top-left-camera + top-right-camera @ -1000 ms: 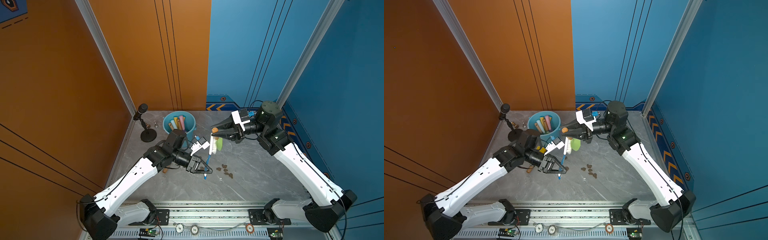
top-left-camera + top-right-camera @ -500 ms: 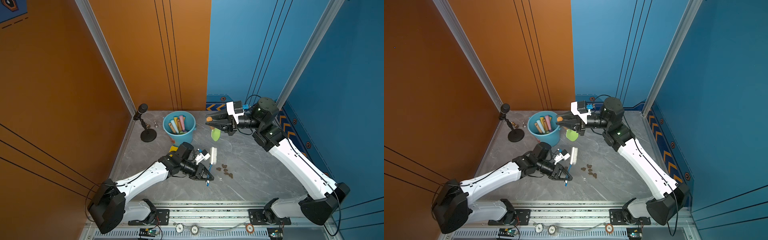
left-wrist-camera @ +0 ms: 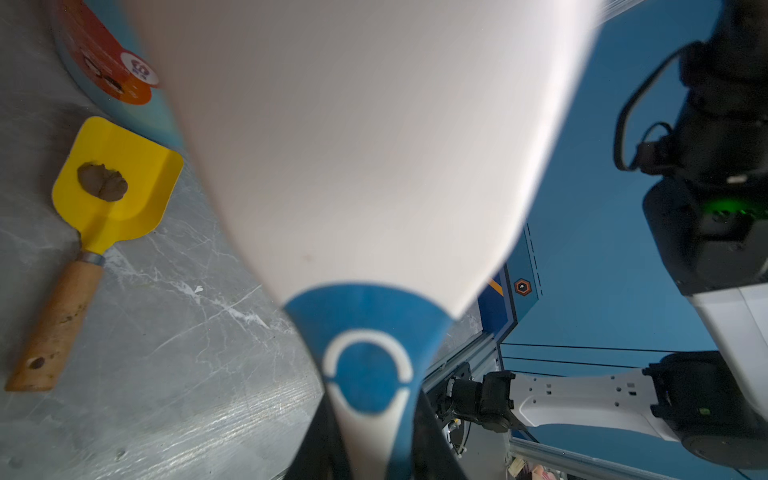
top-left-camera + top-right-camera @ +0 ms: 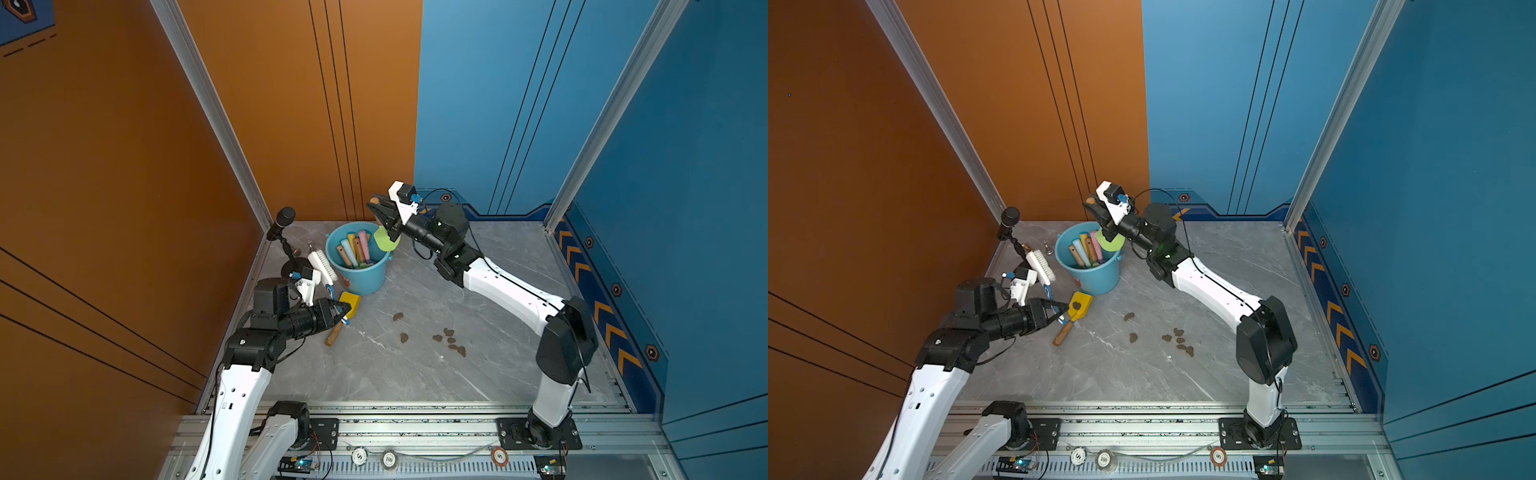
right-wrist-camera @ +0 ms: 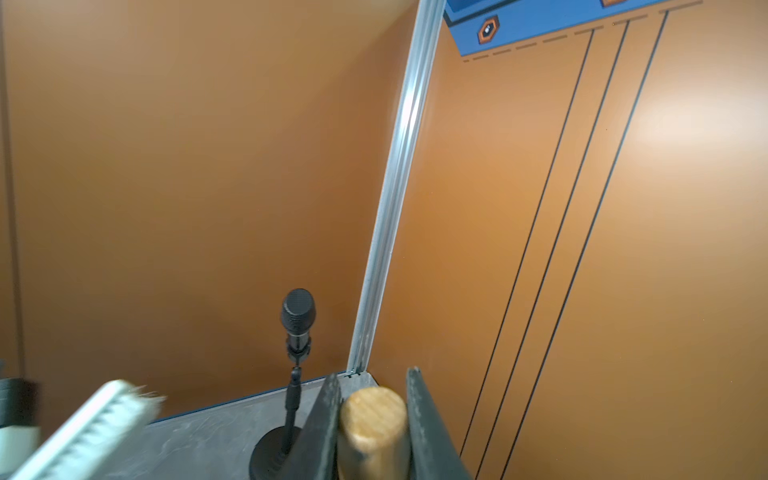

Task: Brush the soil off the hand trowel and place it into the bucket
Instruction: Place the hand trowel in the bucket.

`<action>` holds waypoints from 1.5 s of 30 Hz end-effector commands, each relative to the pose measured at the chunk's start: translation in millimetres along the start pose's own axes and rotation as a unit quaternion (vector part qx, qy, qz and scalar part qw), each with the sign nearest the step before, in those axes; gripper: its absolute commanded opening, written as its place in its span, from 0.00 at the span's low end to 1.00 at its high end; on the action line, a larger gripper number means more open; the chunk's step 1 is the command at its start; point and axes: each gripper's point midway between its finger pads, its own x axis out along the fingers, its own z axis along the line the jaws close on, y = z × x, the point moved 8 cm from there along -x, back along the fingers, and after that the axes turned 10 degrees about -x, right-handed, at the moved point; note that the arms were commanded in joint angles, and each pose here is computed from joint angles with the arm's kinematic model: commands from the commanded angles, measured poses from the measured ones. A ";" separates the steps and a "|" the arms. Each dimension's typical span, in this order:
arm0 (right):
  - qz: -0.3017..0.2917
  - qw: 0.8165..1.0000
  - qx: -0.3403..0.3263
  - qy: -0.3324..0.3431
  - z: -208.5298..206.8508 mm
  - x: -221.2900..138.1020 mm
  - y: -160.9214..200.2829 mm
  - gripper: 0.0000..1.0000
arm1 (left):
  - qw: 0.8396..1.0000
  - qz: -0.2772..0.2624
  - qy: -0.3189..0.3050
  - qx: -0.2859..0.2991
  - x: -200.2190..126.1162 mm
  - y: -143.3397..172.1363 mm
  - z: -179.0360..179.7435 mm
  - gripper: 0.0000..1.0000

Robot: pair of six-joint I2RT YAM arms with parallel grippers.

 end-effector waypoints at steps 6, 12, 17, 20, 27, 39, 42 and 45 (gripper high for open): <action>-0.123 0.984 0.079 0.099 -9.8 52.9 7.7 0.01 | 0.999 -0.025 -0.039 0.003 -6.8 19.1 22.8 0.00; -0.051 0.989 0.097 0.096 21.8 64.4 63.3 0.01 | 0.998 -0.037 -0.042 -0.010 -5.6 25.5 32.4 0.00; 0.014 0.992 0.083 0.093 44.8 60.6 95.8 0.05 | 0.998 -0.037 -0.040 -0.016 -2.8 25.7 35.2 0.00; 0.029 0.991 0.093 0.095 49.1 55.6 111.0 0.05 | 0.999 -0.037 -0.030 -0.020 -0.8 25.1 34.9 0.00; 0.075 0.989 0.101 0.083 59.8 53.0 134.0 0.06 | 0.999 -0.034 -0.027 -0.023 0.3 26.4 36.1 0.00; 0.142 0.979 0.111 0.100 58.1 54.8 125.9 0.39 | 0.999 -0.035 0.017 -0.030 2.6 24.4 29.1 0.00; 0.144 0.978 0.112 0.101 55.9 53.0 111.6 0.40 | 0.999 -0.039 0.016 -0.026 1.3 23.5 27.8 0.00; 0.160 0.976 0.112 0.093 59.6 47.6 94.3 0.40 | 0.999 -0.052 0.008 -0.015 -2.7 21.2 25.3 0.00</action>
